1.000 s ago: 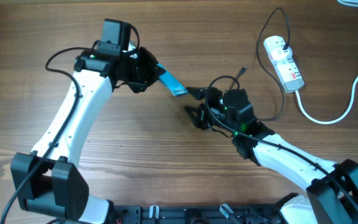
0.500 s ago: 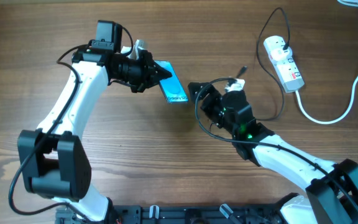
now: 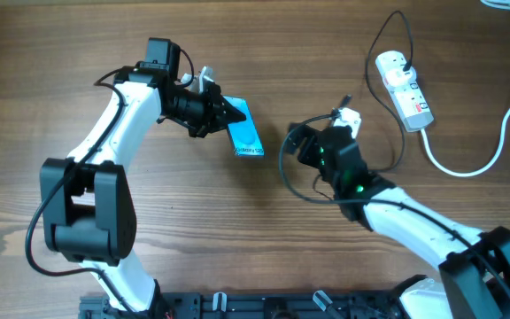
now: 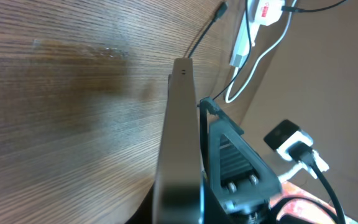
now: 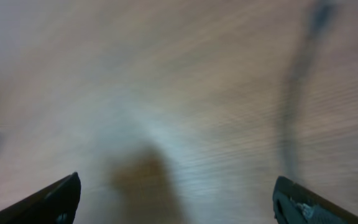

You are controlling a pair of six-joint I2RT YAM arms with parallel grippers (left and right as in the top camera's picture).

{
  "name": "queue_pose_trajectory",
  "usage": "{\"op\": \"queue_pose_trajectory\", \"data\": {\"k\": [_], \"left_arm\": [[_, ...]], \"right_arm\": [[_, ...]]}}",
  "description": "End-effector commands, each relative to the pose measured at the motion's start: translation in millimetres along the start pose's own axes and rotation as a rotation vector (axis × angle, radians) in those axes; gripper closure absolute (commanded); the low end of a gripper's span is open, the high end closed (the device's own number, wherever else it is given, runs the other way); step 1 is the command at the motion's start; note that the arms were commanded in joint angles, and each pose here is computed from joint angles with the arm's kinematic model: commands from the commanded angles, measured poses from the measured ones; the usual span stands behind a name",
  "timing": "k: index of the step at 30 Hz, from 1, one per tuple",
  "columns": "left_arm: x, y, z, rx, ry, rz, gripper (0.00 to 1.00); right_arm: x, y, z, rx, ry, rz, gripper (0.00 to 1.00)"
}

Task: Plug charger to phone and switch on socket
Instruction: 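Move the right gripper to the black cable end near the power strip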

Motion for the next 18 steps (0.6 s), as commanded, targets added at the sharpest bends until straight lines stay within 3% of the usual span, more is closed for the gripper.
{"op": "queue_pose_trajectory", "data": {"k": [1, 7, 18], "left_arm": [[-7.4, 2.1, 3.4, 0.002, -0.044, -0.039, 0.96], [-6.2, 2.0, 3.6, 0.0, -0.043, -0.032, 0.96], [-6.6, 1.7, 4.0, -0.001, -0.046, -0.032, 0.96]], "right_arm": [[5.2, 1.1, 45.7, -0.045, 0.004, -0.076, 0.03], [12.0, 10.9, 98.7, -0.101, 0.012, -0.123, 0.09], [-36.6, -56.4, 108.6, -0.052, 0.078, -0.298, 0.09]]}}
Point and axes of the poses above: each gripper's point midway between its finger pads, its own y axis back along the fingers, its own x axis along the line the jaws close on, z = x × y, the point moved 1 cm from there along y, back along the fingers, and after that the axes turned 11 degrees about -y, right-handed, at the moved point
